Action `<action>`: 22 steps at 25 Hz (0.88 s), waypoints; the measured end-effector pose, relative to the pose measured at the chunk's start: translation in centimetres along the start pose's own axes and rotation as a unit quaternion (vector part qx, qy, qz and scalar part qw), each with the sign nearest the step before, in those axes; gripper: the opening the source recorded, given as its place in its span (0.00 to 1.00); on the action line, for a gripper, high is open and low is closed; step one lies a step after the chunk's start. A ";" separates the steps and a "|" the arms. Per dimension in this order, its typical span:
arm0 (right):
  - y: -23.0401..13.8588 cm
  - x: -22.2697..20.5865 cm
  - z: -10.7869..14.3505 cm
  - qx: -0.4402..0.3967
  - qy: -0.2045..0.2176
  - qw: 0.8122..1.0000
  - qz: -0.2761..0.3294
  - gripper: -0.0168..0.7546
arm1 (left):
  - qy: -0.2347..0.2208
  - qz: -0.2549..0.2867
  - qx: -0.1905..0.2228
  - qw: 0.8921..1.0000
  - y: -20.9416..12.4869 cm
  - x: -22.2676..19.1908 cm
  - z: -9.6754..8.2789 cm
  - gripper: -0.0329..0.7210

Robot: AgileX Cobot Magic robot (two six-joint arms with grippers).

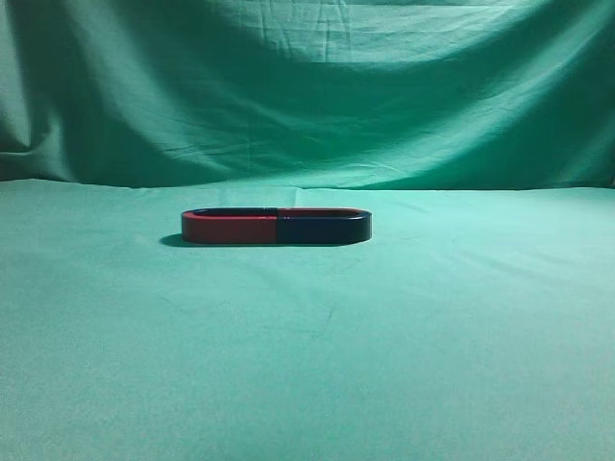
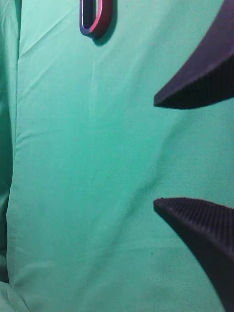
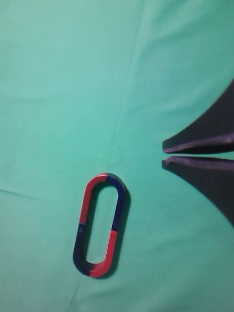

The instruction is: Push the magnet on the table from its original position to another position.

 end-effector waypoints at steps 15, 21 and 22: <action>-12.0 7.0 -4.2 -0.013 0.060 0.991 -0.122 0.02 | 0.000 0.000 0.000 1.000 0.0 0.0 0.0 0.54; -15.2 7.3 -5.7 0.002 0.037 0.994 -0.099 0.02 | 0.000 0.000 0.000 1.000 0.0 0.0 0.0 0.54; -15.4 7.4 -5.8 0.004 0.038 0.993 -0.112 0.02 | 0.000 0.000 0.000 1.000 0.0 0.0 0.0 0.54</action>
Point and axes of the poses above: a point on each arm's last joint axis where the gripper is mounted, x pointing back along that axis away from the gripper, z along the wrist's bending axis when the last joint is at zero, y = z × x, the point moved 2 cm from there along -x, pointing out along that axis toward the gripper, and after that the axes turned 13 degrees about -x, right-handed, at the moved point
